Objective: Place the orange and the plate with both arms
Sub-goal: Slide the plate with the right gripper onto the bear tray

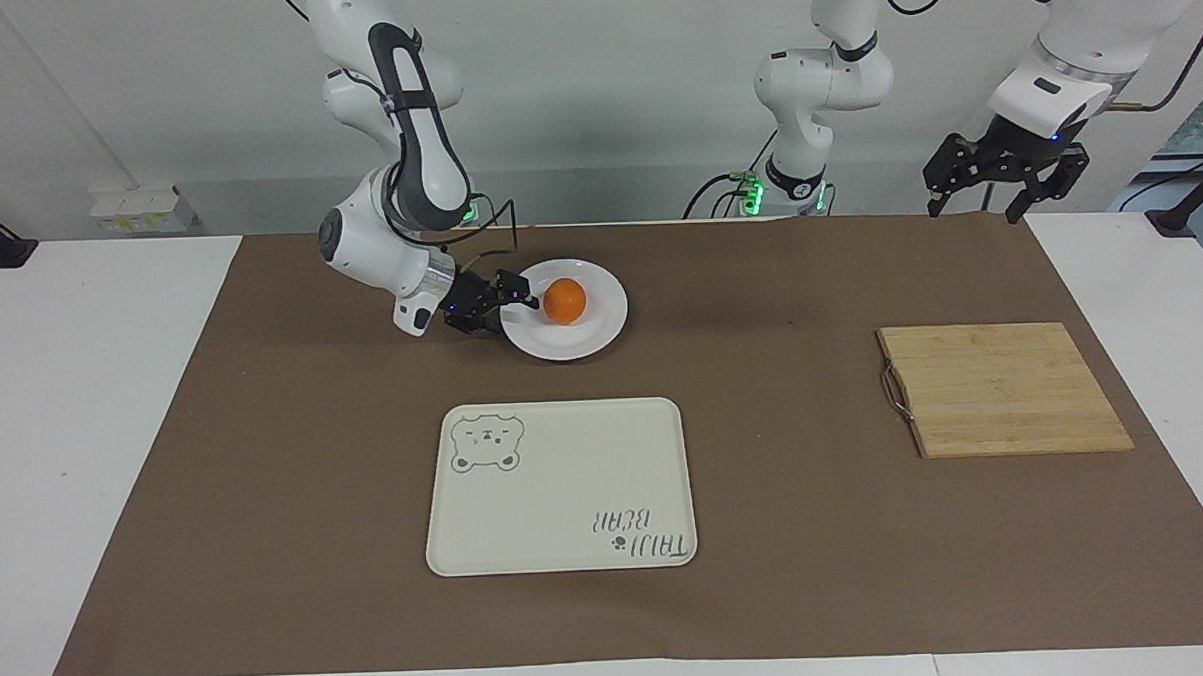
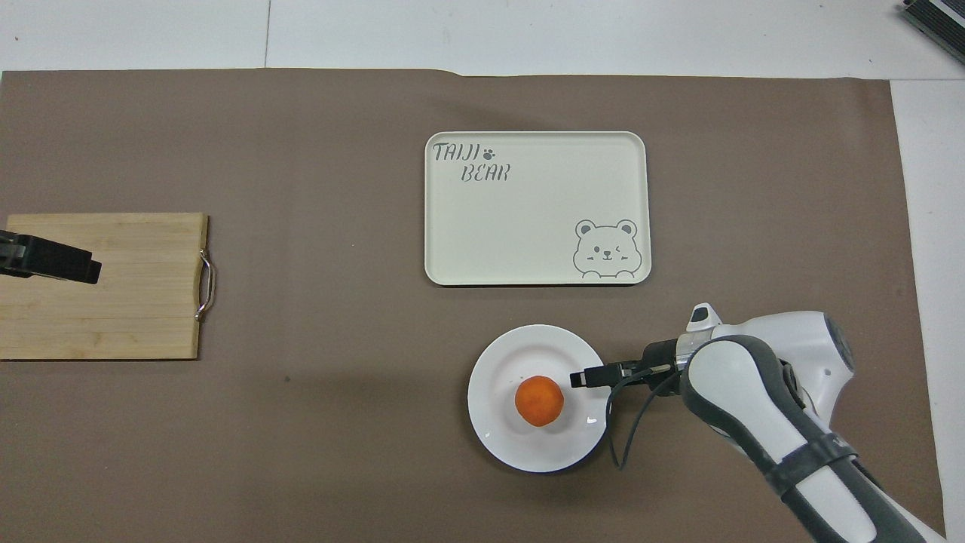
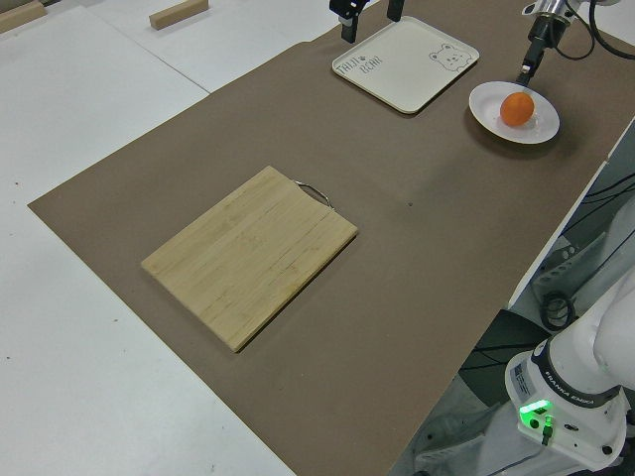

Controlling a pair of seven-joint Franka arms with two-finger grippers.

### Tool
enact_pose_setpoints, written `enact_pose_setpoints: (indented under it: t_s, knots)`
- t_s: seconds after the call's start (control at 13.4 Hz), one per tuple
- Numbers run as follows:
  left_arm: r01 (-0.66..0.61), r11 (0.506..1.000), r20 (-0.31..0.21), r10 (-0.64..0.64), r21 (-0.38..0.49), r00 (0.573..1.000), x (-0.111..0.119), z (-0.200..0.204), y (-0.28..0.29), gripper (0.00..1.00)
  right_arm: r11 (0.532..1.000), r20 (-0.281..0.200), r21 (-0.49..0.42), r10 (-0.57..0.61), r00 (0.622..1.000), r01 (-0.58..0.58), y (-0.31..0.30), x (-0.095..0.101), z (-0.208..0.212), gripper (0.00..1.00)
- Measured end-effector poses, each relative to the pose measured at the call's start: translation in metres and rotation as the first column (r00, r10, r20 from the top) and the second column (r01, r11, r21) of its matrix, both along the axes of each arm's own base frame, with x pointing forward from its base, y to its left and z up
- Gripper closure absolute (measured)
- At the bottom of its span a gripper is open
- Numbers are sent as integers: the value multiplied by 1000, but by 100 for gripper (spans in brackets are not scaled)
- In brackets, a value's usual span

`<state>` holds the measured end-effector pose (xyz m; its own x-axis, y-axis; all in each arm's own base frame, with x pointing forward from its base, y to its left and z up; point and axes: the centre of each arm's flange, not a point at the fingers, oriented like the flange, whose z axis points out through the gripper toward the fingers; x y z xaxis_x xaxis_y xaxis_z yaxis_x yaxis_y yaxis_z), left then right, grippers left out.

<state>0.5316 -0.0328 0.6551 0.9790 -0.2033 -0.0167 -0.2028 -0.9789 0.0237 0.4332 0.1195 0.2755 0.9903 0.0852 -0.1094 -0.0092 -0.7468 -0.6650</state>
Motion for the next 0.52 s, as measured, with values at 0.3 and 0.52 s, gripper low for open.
enact_pose_setpoints:
  t_s: [0.3,0.52]
  knots:
    - [-1,1000,1,1,11,1000,0,0,1,0,1000,-22,14,-17,1000,18,0,-8,-7,0]
    - [-1,1000,2,1,26,1000,0,0,2,0,1000,-33,12,-18,999,18,-1,-13,-11,10]
